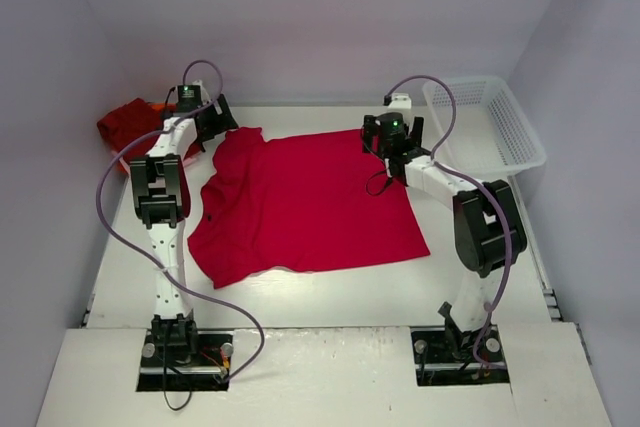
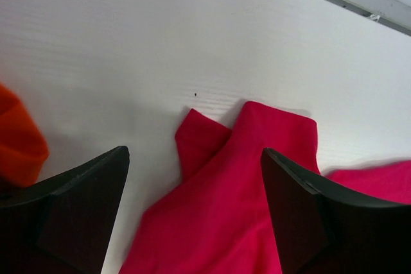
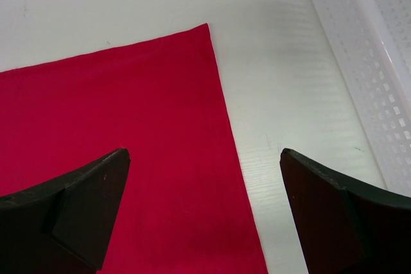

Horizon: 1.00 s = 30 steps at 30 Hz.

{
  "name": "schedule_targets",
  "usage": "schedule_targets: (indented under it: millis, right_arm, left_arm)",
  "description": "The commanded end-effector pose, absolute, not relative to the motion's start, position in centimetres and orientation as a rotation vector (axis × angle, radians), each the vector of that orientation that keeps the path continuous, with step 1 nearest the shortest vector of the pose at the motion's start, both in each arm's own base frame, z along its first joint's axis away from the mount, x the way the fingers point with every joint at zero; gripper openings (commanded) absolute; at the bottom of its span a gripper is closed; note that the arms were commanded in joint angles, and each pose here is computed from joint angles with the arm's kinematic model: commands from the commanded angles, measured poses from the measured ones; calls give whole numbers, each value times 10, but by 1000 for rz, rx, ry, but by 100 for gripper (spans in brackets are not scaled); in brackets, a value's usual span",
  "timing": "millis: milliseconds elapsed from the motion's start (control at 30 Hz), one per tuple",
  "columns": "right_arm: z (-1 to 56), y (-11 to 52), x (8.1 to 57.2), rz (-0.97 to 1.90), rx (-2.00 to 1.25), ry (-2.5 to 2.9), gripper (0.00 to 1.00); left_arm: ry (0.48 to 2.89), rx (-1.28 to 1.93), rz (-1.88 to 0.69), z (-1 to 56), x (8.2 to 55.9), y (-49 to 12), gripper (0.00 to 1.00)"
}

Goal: Fold and stack the t-shirts
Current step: Flatten the tshirt out

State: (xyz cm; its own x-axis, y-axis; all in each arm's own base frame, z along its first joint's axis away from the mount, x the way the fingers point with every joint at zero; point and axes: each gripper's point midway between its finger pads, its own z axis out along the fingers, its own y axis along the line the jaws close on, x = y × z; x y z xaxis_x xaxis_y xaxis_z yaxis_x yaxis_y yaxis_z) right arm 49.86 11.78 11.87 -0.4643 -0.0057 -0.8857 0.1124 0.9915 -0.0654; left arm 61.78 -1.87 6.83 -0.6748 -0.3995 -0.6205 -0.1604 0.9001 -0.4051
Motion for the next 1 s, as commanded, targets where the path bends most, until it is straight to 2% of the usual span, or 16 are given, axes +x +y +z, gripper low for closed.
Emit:
schedule_targets:
  millis: [0,167,300,467,600,967]
  right_arm:
    - [157,118,520,-92,129,1925,100]
    - [149,115,522,-95,127,1933,100]
    - [138,115,526,-103,124,1950,100]
    - [127,113,536,-117,124,1959,99]
    - [116,110,550,-113,124,1971,98]
    - [110,104,565,-82,149,1981,98]
  left_arm:
    - [2185,-345,-475,120,639,-22,78]
    - [2191,-360,-497,105,643,-18,77]
    - [2190,-367,-508,100,642,-18,71]
    - [2191,-370,-484,98,640,-15,49]
    - [2196,-367,-452,97,636,-11,39]
    - [2205,-385,-479,88,632,-16,34]
